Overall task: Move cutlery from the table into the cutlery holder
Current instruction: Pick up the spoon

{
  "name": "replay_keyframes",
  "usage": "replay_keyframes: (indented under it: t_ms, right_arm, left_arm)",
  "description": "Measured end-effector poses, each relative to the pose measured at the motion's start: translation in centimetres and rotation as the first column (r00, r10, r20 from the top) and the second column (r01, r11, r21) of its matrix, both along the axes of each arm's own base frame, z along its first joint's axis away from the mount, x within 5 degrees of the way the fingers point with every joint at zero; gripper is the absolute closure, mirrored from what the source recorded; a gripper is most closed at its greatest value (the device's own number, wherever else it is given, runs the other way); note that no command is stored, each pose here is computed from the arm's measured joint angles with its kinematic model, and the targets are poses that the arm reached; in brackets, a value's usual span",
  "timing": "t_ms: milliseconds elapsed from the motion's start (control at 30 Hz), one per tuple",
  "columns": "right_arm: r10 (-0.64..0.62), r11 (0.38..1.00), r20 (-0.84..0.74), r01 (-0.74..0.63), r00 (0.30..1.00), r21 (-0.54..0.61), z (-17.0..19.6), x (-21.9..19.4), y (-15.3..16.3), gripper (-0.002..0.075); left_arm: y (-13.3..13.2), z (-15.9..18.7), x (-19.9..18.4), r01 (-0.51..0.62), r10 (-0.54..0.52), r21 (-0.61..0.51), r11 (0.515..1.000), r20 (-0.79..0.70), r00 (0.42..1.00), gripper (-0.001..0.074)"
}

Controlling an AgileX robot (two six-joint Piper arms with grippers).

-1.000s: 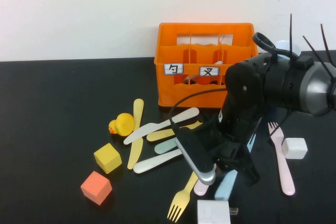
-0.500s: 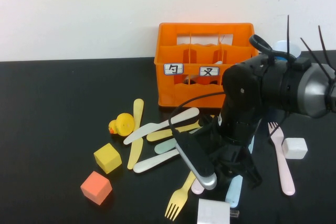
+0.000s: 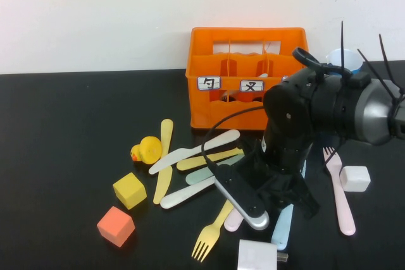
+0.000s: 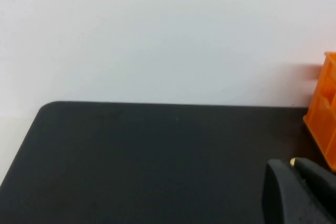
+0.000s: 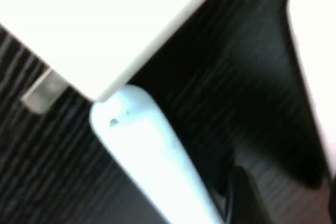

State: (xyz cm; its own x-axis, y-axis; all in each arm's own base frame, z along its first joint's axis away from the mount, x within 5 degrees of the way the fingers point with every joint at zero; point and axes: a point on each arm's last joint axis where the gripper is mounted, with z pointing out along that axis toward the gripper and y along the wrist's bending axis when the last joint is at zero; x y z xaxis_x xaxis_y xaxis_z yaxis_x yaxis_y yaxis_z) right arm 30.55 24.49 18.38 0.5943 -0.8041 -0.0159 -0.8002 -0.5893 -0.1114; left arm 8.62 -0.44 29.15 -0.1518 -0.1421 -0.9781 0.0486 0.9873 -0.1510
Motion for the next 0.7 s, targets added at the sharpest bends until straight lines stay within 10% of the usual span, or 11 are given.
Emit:
replay_keyframes:
  t_ms: [700]
  right_arm:
    - [0.091,0.995,-0.02,-0.092,0.996,-0.041,-0.5,-1.4,1.7,0.0393]
  left_arm:
    - [0.3,0.2,-0.5,-0.004,0.004,-0.007,1.0,0.024,1.0,0.0735]
